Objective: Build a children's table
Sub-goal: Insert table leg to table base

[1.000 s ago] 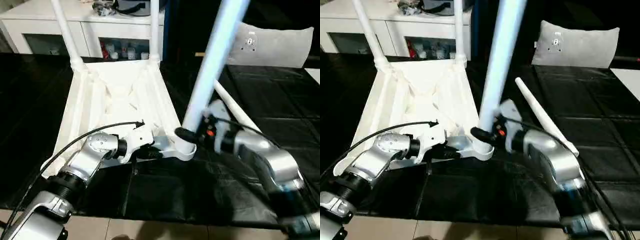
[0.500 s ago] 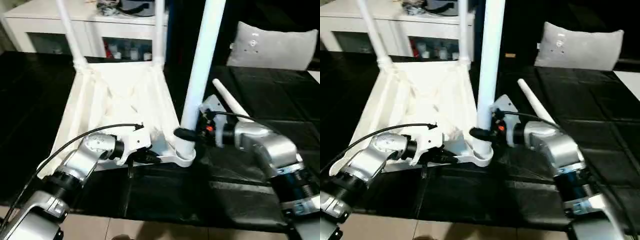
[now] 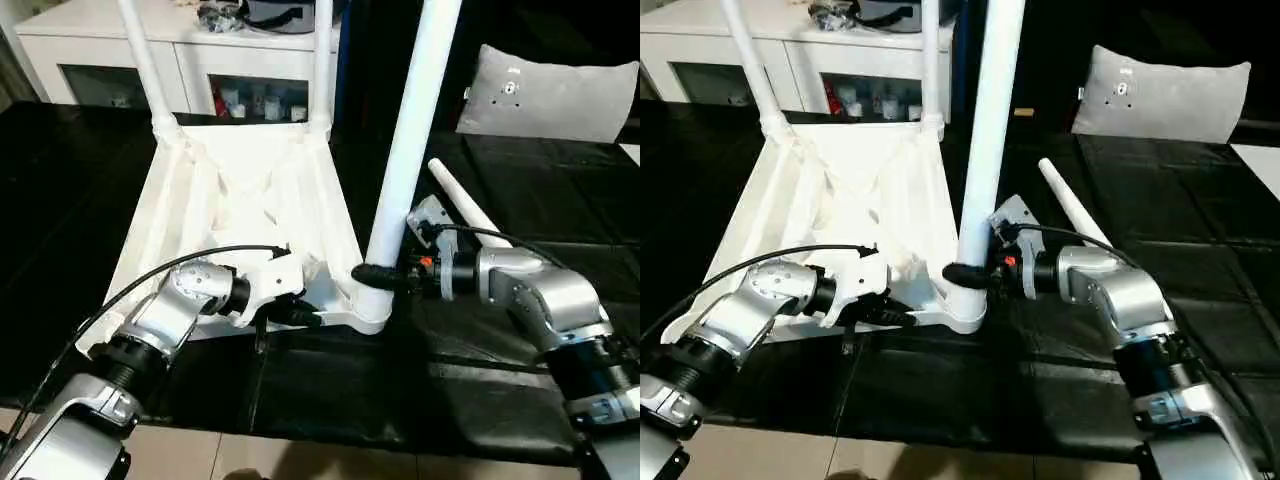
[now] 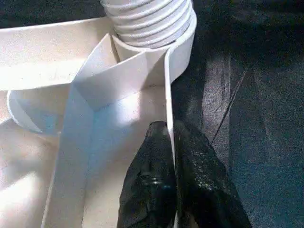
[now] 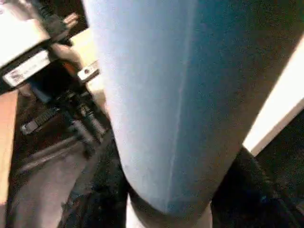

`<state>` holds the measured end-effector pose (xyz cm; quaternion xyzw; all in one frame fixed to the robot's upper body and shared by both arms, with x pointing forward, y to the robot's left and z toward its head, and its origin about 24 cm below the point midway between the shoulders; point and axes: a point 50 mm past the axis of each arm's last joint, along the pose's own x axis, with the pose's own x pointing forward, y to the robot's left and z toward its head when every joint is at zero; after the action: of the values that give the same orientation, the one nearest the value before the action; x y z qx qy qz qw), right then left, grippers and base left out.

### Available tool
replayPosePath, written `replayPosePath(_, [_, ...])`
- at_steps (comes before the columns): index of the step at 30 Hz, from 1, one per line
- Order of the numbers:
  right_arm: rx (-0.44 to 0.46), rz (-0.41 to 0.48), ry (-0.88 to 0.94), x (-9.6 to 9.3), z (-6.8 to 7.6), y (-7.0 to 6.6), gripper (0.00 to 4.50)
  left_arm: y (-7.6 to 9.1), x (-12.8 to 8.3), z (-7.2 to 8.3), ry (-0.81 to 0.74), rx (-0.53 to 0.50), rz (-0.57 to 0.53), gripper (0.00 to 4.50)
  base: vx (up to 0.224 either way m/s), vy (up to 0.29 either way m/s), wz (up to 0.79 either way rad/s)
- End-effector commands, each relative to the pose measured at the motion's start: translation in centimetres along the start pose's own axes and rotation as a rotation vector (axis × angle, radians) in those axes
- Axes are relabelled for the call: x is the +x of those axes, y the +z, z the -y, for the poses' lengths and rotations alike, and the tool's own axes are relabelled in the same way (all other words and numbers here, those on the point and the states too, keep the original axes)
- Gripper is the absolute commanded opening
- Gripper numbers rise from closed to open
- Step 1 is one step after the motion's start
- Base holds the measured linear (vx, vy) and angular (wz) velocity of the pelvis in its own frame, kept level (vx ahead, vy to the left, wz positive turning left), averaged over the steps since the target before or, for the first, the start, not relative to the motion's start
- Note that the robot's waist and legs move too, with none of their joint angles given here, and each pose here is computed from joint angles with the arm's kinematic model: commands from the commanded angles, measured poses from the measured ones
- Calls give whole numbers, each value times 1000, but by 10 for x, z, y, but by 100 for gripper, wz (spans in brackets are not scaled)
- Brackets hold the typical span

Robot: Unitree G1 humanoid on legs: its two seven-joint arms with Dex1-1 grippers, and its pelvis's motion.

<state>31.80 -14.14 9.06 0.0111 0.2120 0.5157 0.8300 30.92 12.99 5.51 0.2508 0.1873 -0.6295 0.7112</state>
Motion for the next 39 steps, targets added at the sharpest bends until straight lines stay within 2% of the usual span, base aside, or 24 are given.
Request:
replayPosePath(1, [36,26,-41,-3,6,-5,188,-5,0,0,-10,-1,-39,0,0,0,0])
replayPosePath(4, [67,58,-29,-4,6,-7,188,-5,0,0,-4,2,-40,0,0,0,0])
replayPosePath(6, [122,105,-31,-8,6,-15,188,-5,1,0,13,-3,-31,0,0,0,0])
replayPosePath(7, [122,105,-31,-8,6,-15,188,-5,1,0,13,-3,-31,0,0,0,0])
replayPosePath(8, [153,139,-47,-11,5,-25,188,-4,2,0,23,-8,-18,0,0,0,0])
replayPosePath(10, [158,151,-55,-12,5,-28,187,-4,3,0,27,-11,-14,0,0,0,0])
replayPosePath(11, [160,181,-91,-14,3,-34,187,-4,3,-1,44,-15,-8,0,0,0,0])
replayPosePath(14, [142,184,-109,-15,2,-37,187,-4,3,-2,54,-18,-6,0,0,0,0])
replayPosePath(15, [92,175,-135,-16,-2,-44,187,-4,4,-2,67,-24,-1,0,0,0,0])
replayPosePath(16, [92,175,-135,-16,-2,-44,187,-4,4,-2,67,-24,-1,0,0,0,0])
replayPosePath(18, [33,144,-161,-18,-6,-49,187,-4,5,-2,75,-28,4,0,0,0,0])
replayPosePath(19, [33,144,-161,-18,-6,-49,187,-4,5,-2,75,-28,4,0,0,0,0])
replayPosePath(20, [-18,115,-179,-19,-9,-51,187,-5,5,-2,80,-30,5,0,0,0,0])
replayPosePath(22, [-40,103,-186,-19,-10,-51,187,-5,5,-2,81,-31,5,0,0,0,0])
replayPosePath(26, [-117,-9,-164,-16,-12,-54,187,-6,5,-2,79,-25,-5,0,0,0,0])
replayPosePath(30, [-130,-63,-85,-6,-13,-50,187,-4,2,-4,48,2,-25,0,0,0,0])
replayPosePath(34, [-116,-88,-47,-2,-13,-49,187,-3,-1,-5,39,12,-33,0,0,0,0])
replayPosePath(36, [-79,-107,9,1,-13,-48,187,-2,-4,-8,28,23,-42,0,0,0,0])
replayPosePath(39, [-80,-140,26,1,-10,-49,187,-1,-6,-9,18,25,-47,0,0,0,0])
